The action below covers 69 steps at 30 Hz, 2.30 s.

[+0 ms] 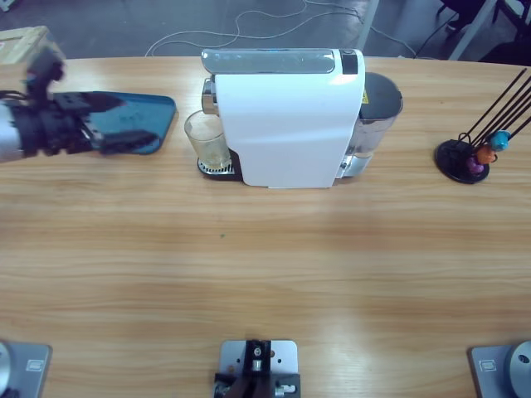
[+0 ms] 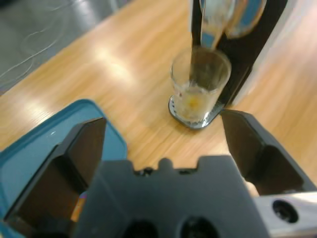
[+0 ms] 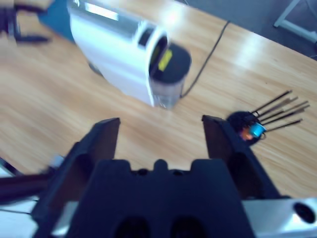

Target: Pour coffee

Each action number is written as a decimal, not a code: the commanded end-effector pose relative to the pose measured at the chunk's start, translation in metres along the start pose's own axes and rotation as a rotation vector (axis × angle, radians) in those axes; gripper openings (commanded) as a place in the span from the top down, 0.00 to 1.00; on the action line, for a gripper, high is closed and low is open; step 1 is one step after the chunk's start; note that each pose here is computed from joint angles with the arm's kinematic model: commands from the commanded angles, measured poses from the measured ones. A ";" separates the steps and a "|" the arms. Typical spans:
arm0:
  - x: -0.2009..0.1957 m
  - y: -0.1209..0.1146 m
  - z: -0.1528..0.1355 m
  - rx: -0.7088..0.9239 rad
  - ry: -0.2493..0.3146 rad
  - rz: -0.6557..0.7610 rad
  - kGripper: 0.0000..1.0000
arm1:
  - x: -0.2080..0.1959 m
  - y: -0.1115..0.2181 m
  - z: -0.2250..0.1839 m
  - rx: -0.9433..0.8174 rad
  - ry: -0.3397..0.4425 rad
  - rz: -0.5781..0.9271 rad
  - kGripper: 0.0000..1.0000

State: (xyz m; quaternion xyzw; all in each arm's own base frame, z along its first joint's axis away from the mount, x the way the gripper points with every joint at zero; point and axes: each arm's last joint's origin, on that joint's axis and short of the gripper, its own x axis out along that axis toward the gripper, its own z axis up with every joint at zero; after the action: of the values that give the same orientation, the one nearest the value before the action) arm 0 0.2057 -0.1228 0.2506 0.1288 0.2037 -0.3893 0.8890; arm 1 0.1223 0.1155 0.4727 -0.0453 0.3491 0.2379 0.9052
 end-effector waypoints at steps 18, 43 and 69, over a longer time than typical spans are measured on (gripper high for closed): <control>-0.035 -0.049 0.014 -0.177 0.235 0.051 0.01 | 0.241 -0.007 0.112 0.009 0.409 -0.026 1.00; -0.024 -0.050 0.008 -0.174 0.266 0.028 0.01 | 0.273 -0.010 0.103 0.007 0.488 -0.006 1.00; -0.014 -0.049 0.009 -0.173 0.261 0.027 0.00 | 0.214 -0.008 0.128 -0.016 0.346 -0.022 0.01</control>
State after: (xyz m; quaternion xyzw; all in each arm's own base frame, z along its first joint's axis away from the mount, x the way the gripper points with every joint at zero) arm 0 0.1625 -0.1460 0.2704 0.0989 0.3360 -0.3324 0.8757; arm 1 0.3590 0.2368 0.3901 -0.0886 0.5337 0.2220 0.8112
